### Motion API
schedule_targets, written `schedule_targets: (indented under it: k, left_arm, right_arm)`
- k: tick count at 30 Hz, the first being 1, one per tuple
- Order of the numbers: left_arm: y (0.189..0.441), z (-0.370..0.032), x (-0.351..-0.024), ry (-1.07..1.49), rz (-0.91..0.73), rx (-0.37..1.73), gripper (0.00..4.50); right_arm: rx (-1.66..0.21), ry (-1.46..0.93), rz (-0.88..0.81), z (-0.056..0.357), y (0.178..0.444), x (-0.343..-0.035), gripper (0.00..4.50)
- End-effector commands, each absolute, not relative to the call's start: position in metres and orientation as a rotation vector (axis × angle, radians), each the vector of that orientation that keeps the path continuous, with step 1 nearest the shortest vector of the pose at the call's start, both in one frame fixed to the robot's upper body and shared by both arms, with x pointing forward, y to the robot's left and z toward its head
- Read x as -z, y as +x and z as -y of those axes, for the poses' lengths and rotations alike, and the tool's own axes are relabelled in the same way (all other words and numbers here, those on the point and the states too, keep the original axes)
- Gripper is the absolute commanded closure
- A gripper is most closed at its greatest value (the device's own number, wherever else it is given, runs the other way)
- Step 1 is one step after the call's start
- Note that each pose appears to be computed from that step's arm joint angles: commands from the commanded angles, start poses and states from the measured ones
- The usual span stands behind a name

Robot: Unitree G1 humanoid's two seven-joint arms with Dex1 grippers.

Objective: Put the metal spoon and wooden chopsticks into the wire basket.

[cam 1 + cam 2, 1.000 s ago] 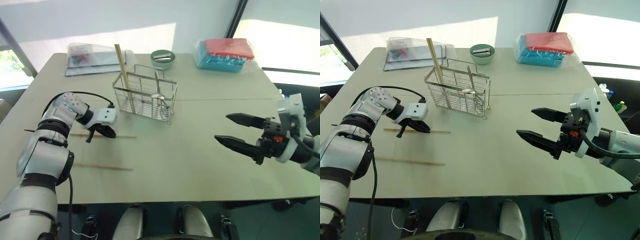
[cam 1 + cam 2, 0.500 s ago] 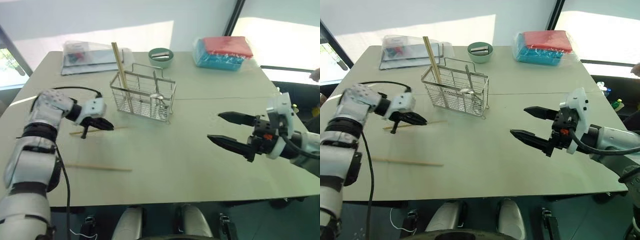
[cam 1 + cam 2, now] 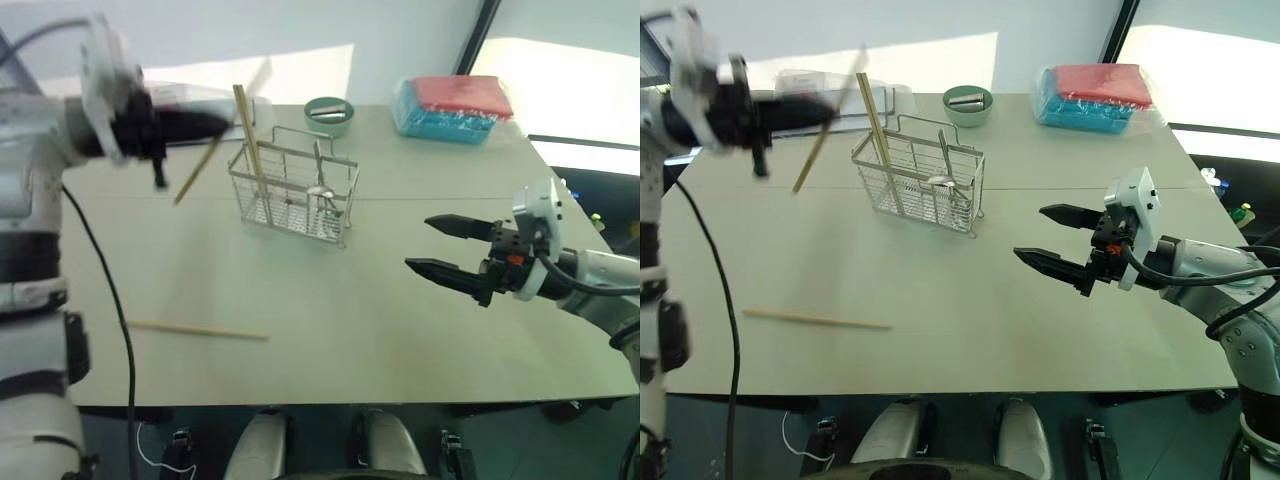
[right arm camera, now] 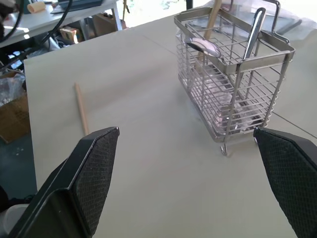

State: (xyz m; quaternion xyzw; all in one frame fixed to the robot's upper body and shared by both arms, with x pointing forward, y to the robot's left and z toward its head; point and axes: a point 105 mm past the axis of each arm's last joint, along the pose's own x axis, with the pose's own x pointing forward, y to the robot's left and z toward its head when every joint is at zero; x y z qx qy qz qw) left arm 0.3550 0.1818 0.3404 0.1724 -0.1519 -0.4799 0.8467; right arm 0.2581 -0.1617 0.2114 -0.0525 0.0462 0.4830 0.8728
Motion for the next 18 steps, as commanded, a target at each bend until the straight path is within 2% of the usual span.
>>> schedule_targets:
  k: [1,8,11,18]
  left_arm:
    - [0.384,-0.196,-0.369,0.195,0.463,0.759,4.44]
    - [0.423,-0.171,-0.375,-0.026,0.525,0.653,4.44]
    - [0.431,-0.164,-0.372,-0.061,0.524,0.639,4.44]
    - [0.446,-0.152,-0.331,-0.055,0.445,0.636,4.44]
  right_arm:
    - [-1.017,-0.139,-0.049,0.161,0.254,-0.219,0.0]
    - [-1.015,-0.131,-0.044,0.157,0.252,-0.216,0.0]
    - [-1.008,-0.12,-0.042,0.155,0.251,-0.214,0.0]
    - [-0.985,-0.101,-0.025,0.151,0.251,-0.213,0.0]
